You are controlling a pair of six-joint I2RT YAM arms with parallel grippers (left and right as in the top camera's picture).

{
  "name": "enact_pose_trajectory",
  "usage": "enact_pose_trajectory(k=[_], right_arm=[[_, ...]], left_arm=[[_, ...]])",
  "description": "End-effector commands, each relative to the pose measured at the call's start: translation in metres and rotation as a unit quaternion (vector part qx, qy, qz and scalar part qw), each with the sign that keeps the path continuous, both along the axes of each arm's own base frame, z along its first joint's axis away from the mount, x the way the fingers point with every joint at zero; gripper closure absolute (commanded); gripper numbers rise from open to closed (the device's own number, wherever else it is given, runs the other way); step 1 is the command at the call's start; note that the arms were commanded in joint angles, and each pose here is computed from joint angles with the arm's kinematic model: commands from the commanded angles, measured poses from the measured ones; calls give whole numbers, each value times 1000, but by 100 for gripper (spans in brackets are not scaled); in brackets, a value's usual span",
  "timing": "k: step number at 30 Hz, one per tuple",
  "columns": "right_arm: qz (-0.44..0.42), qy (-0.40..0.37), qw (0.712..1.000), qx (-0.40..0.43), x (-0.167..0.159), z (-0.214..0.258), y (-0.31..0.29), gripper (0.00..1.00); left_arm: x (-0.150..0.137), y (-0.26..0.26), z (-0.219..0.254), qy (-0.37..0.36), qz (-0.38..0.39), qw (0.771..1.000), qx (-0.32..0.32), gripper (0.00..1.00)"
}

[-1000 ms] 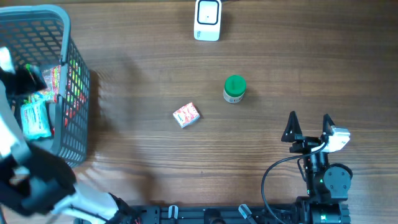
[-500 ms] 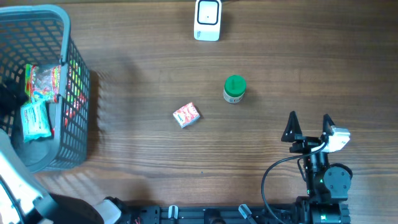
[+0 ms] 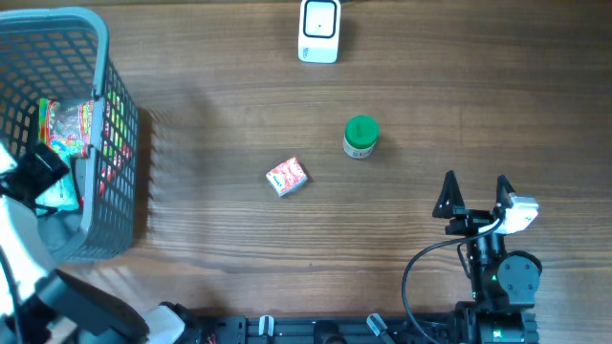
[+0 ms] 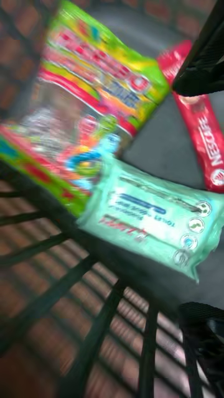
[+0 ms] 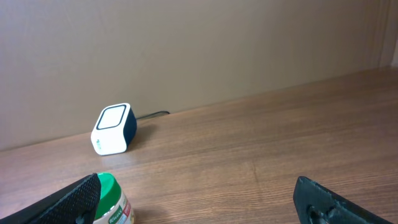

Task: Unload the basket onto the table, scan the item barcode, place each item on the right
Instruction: 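Reach the left gripper back into the basket toward the green wipes pack, then lift the Zappy wipes pack and place it beside the tissue box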

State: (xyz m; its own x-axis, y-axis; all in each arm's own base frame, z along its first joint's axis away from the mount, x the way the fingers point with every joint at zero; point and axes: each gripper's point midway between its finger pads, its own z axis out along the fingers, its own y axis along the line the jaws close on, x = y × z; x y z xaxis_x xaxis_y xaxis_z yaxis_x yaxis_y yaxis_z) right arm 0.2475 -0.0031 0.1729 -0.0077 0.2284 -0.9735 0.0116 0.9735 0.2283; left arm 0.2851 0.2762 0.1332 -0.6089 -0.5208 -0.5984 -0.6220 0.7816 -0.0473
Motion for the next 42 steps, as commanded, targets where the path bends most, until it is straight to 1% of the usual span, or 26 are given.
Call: enact_pose_trajectory(k=[1,4,8,14,18,19,21,24,26,28,30,32,33,35,36,38,40,42], right_arm=[[-3,-4,1000,4,0,1,0,0],[-3,-4,1000,4,0,1,0,0],[-3,-4,1000,4,0,1,0,0],[-3,-4,1000,4,0,1,0,0],[-3,-4,1000,4,0,1,0,0],[-3,-4,1000,4,0,1,-1,0],[-3,-4,1000,4,0,2,0,0],[-3,-4,1000,4,0,1,0,0],[-3,-4,1000,4,0,1,0,0],[-3,-4,1000,4,0,1,0,0],[-3,-4,1000,4,0,1,0,0],[-3,-4,1000,4,0,1,0,0],[-3,-4,1000,4,0,1,0,0],[-3,-4,1000,4,0,1,0,0],[-3,-4,1000,4,0,1,0,1],[-3,-4,1000,4,0,1,0,0],[-3,-4,1000,4,0,2,0,0],[-3,-4,1000,4,0,1,0,0]], left_arm=[[-4,2,-45,69,-56,996,-7,0],[-7,13,-62,94,-40,995,3,0],[1,23,-73,90,-38,995,12,0],[0,20,-116,116,-43,992,-25,0],[0,20,-123,120,-44,991,-29,0],[0,21,-123,119,-43,992,-28,7],[0,20,-123,119,-42,992,-30,27],[3,24,-108,107,-41,993,-15,42],[9,30,-84,87,-38,995,9,48],[14,36,-51,58,-28,997,34,49],[18,41,-7,13,-4,998,63,50],[21,42,54,-52,24,993,99,53],[20,40,72,-72,29,991,109,53],[18,22,146,-166,34,977,132,55],[16,5,180,-214,19,967,136,55],[14,-44,242,-315,-50,939,130,54],[9,-95,285,-386,-122,907,114,53],[-2,-162,318,-443,-201,871,68,53]])
